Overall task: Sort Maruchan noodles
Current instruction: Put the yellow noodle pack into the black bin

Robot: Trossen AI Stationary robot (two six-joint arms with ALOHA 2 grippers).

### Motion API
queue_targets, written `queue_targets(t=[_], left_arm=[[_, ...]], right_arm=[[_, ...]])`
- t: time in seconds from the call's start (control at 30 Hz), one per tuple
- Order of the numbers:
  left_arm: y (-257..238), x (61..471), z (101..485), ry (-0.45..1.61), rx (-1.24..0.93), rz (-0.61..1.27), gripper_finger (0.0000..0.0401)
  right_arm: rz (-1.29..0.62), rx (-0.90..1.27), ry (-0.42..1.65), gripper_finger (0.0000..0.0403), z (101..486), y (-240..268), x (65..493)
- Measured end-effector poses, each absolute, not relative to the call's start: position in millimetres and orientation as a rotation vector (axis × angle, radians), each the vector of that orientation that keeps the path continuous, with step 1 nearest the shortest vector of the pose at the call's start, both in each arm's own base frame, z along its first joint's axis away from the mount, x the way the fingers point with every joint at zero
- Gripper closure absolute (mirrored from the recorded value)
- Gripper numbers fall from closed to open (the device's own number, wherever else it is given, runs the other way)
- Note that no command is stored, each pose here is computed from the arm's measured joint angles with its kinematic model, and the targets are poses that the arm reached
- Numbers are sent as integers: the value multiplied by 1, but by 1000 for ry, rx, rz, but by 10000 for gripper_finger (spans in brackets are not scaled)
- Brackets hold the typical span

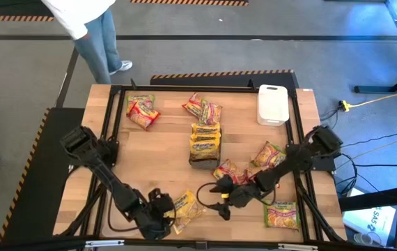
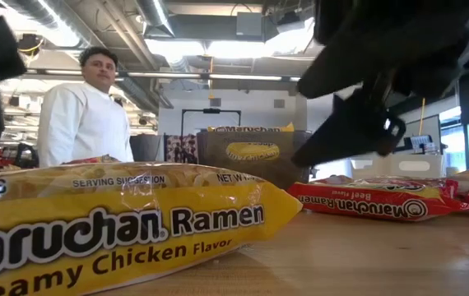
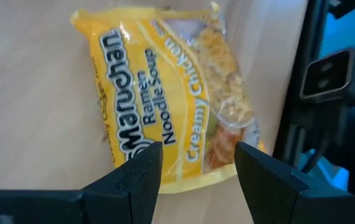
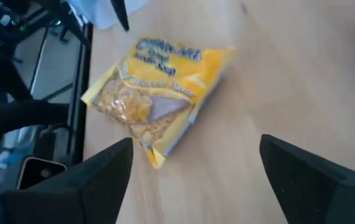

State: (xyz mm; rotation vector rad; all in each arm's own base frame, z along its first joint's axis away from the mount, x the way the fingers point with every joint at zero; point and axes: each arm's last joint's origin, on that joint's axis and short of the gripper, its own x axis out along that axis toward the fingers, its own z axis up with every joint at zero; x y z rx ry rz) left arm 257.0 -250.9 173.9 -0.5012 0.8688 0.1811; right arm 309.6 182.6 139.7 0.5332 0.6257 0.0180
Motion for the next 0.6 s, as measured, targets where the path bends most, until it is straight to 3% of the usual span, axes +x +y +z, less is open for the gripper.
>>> queue_targets(t=[0.6], left_arm=[[-256,267,128,950,-441,216,206]], right_arm=[[-53,707,641,82,119,167,325]])
